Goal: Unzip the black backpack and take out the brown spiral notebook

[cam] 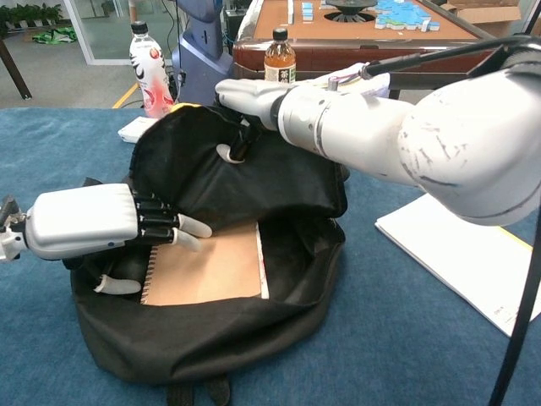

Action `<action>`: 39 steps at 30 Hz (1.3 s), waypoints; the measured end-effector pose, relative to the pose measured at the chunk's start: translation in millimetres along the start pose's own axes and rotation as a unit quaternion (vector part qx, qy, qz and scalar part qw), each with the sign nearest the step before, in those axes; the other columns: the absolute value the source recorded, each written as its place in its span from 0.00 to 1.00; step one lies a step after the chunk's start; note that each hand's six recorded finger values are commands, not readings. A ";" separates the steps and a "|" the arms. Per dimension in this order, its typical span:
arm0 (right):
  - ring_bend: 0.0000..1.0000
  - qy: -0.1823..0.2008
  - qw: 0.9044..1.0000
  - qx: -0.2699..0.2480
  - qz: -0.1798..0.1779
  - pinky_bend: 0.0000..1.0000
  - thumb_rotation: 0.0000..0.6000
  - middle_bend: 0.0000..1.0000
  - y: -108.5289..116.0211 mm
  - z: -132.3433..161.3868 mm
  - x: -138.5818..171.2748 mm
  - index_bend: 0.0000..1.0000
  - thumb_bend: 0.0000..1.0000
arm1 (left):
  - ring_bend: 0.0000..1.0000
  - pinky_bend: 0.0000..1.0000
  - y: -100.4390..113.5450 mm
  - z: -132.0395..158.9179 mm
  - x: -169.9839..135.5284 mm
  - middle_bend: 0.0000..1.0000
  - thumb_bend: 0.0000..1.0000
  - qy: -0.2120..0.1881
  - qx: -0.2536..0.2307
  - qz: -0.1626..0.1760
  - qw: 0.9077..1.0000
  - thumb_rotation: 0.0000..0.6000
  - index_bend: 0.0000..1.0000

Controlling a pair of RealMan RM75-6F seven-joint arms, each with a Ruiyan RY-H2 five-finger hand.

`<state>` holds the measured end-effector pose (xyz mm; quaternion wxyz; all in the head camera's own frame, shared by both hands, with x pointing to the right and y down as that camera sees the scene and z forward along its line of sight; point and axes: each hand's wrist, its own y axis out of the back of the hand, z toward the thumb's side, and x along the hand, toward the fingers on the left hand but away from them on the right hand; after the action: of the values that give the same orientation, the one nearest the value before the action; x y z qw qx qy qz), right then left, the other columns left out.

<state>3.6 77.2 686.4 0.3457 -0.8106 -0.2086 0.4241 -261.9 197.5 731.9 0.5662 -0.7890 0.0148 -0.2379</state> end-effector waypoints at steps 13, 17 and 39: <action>0.48 0.000 1.000 -0.001 0.003 0.47 1.00 0.58 -0.6 -1.3 0.2 0.81 0.65 | 0.13 0.24 -8.8 2.3 5.2 0.10 0.23 -0.002 0.003 -0.019 1.000 1.00 0.14; 0.48 -0.001 1.000 -0.002 0.002 0.47 1.00 0.58 -0.9 -2.5 0.6 0.81 0.65 | 0.13 0.23 -10.9 3.2 4.2 0.10 0.21 -0.003 -0.009 -0.025 1.000 1.00 0.13; 0.49 -0.012 1.000 -0.002 -0.010 0.47 1.00 0.58 4.5 -10.8 0.7 0.81 0.65 | 0.13 0.23 -7.8 2.0 27.2 0.10 0.22 0.069 -0.144 0.035 0.986 1.00 0.28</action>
<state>13.2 70.5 687.0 0.3455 -0.8043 -0.2217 0.4296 -239.0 194.1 748.2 0.4520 -0.8432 0.1156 -0.2672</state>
